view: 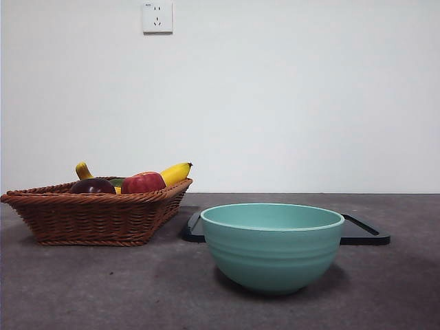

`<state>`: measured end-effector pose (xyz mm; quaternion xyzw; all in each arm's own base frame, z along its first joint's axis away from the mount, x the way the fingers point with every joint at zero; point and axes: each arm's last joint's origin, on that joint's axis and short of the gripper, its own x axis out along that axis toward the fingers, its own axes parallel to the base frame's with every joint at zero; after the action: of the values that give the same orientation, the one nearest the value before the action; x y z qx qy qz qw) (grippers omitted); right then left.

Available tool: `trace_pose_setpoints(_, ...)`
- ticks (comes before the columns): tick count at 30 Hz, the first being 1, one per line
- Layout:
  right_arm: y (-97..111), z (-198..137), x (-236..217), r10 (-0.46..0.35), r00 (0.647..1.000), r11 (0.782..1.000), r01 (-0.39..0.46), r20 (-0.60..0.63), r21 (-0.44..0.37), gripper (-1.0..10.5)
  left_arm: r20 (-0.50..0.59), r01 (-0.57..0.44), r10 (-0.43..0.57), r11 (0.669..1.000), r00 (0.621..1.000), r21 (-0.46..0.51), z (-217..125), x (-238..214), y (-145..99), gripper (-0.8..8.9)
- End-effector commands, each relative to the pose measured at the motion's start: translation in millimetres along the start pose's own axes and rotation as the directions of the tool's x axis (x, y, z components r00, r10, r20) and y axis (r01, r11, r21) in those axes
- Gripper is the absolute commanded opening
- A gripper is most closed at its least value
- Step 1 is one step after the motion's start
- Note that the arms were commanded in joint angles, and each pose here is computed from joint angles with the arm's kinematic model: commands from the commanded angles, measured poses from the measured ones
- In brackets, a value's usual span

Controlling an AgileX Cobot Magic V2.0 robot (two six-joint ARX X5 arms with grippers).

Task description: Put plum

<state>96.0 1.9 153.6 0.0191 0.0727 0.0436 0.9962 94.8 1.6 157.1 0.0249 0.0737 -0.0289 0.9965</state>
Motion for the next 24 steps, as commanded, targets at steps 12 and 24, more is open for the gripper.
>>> trace_pose_setpoints(12,5.8,-2.3,0.5,0.062,0.998,0.998,-0.062,-0.012,-0.013,0.1,-0.027,-0.002,0.002,1.000,1.000,-0.005,-7.4,1.8,0.0,0.08)
trace_pose_setpoints(24,5.9,-1.9,0.5,0.064,0.998,0.998,-0.064,-0.009,-0.013,0.1,-0.027,-0.002,0.002,1.000,1.000,-0.005,-7.4,1.8,0.0,0.08)
